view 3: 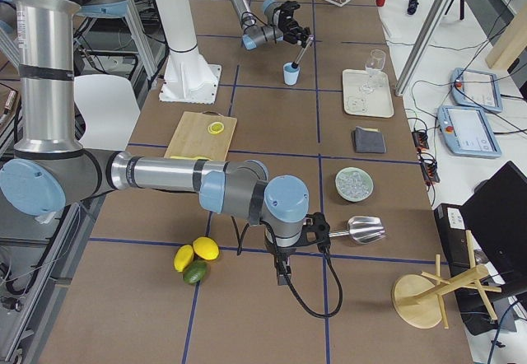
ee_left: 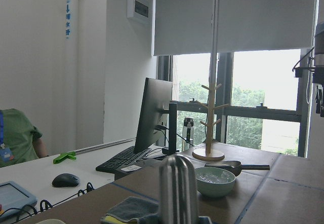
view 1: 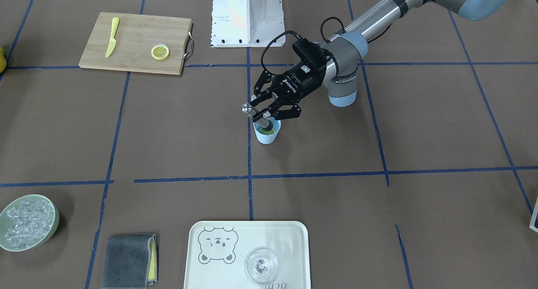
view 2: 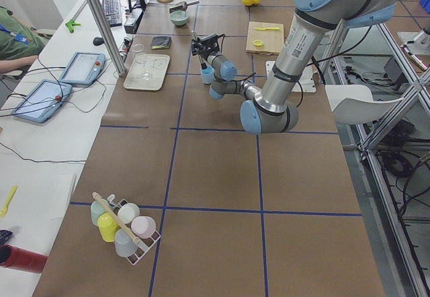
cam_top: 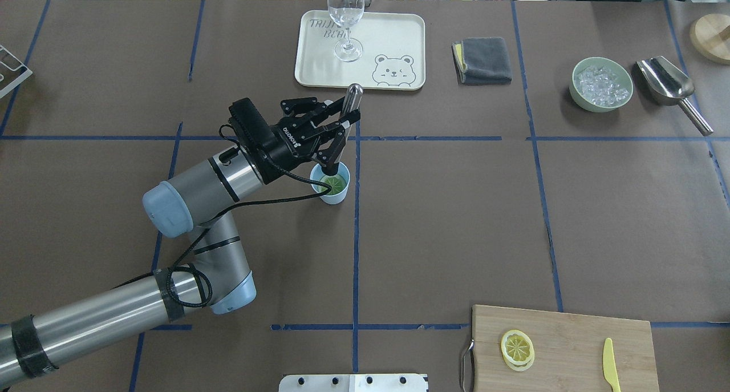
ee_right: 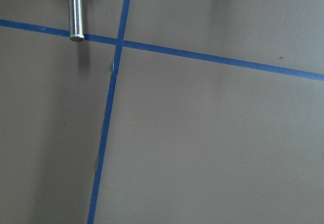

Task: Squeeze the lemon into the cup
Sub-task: 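Press the muddler down into the cup onto the lemon repeatedly, then lift the muddler out of the cup and carry it back to its spot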

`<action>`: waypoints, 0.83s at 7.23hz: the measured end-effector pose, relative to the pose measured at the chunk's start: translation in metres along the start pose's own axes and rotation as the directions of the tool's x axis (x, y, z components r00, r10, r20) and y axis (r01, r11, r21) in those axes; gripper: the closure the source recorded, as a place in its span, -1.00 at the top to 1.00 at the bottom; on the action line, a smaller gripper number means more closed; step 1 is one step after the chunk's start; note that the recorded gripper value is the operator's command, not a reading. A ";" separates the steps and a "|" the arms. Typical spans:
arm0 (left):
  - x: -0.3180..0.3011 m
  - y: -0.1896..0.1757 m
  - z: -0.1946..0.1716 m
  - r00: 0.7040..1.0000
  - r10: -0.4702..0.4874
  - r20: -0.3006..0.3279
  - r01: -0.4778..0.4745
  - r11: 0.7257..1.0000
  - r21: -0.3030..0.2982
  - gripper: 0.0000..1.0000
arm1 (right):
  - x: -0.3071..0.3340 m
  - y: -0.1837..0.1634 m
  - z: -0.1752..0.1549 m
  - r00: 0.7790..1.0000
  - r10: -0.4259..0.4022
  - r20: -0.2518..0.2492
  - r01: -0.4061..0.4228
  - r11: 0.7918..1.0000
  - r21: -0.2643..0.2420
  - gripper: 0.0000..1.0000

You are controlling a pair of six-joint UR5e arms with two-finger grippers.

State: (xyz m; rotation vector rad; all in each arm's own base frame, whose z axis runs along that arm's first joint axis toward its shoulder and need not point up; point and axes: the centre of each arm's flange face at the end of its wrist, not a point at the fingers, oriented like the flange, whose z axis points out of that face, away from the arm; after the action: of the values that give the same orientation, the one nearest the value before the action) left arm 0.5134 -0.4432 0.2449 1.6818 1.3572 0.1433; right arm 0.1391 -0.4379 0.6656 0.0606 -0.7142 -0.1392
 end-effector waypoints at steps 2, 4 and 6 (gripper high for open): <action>0.002 0.024 -0.002 1.000 0.005 0.013 -0.004 0.999 -0.050 -1.00 | 0.000 0.000 0.000 1.000 0.001 0.000 -0.001 1.000 0.000 1.00; 0.005 0.044 -0.005 0.999 0.009 0.031 -0.007 0.996 -0.084 -1.00 | 0.000 0.000 0.000 1.000 0.001 0.000 -0.001 1.000 0.000 1.00; 0.008 0.043 -0.003 1.000 0.007 0.031 -0.004 0.997 -0.078 -1.00 | 0.000 -0.001 0.000 1.000 0.001 0.000 -0.001 1.000 0.001 1.00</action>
State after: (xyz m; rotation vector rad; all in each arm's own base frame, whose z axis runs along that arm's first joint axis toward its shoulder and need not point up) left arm 0.5445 -0.4322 0.2733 1.6170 1.3077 0.1703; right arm 0.1392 -0.4385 0.6651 0.0610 -0.7140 -0.1379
